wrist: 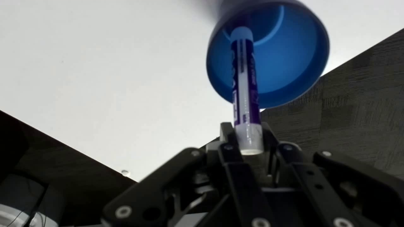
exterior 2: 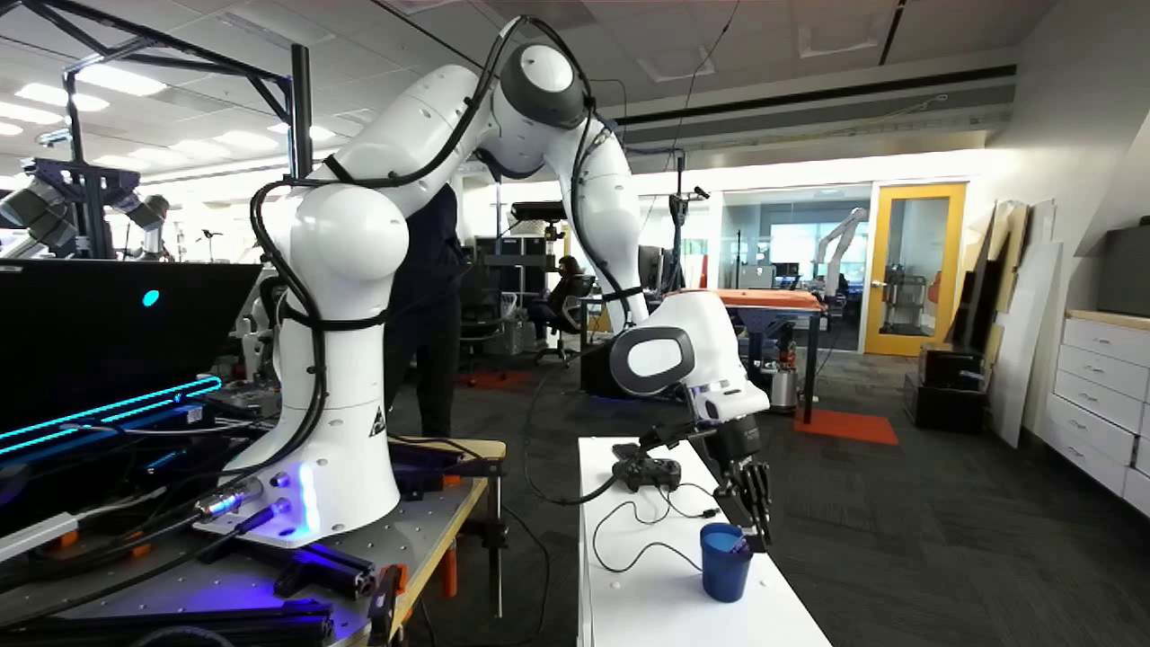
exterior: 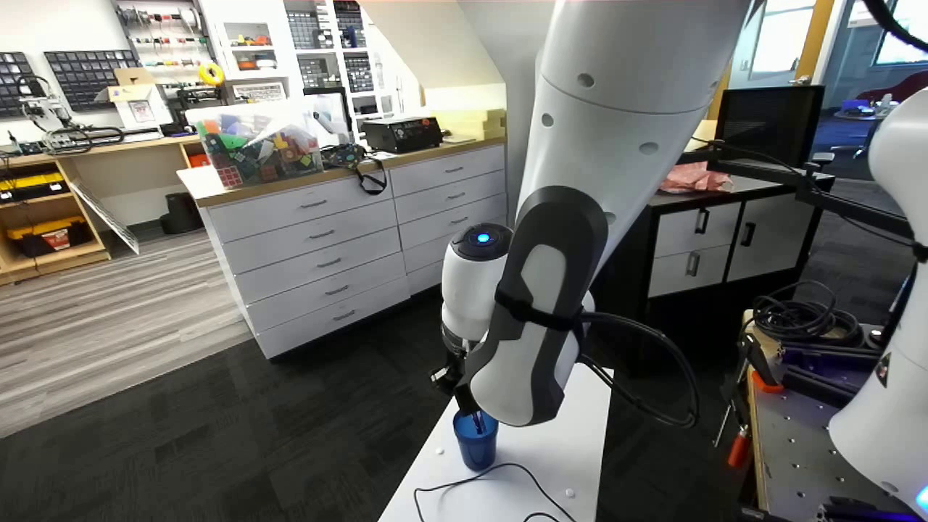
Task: Remove the marker from the cup and put it on the table
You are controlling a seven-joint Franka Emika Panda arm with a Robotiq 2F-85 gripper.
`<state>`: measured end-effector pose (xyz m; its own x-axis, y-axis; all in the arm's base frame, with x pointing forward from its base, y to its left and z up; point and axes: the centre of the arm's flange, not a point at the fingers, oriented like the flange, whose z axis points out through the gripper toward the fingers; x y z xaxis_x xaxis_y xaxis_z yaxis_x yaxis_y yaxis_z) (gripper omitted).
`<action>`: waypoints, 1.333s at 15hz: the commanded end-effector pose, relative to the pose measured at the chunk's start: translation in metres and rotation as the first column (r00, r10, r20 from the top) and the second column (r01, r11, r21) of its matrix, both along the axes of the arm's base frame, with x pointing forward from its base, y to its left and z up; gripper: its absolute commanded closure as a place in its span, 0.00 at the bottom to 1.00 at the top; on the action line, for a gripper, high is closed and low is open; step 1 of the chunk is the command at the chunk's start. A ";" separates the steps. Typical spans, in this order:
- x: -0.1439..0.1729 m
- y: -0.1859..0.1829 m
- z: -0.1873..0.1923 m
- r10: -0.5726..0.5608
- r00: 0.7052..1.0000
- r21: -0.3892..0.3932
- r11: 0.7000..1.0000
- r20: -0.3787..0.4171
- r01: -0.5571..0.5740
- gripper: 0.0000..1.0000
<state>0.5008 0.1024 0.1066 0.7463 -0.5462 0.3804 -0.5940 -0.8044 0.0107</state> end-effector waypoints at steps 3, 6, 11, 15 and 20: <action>-0.007 0.005 0.038 0.006 1.000 -0.024 1.000 -0.017 -0.007 0.93; -0.007 0.006 0.048 0.012 1.000 -0.041 0.999 -0.022 -0.013 0.93; -0.005 0.001 0.069 0.017 1.000 -0.062 0.998 -0.024 -0.018 0.93; 0.000 -0.018 0.096 -0.020 1.000 -0.075 0.997 -0.008 0.019 0.93; 0.006 -0.047 0.123 -0.064 0.998 -0.078 0.995 0.000 0.064 0.93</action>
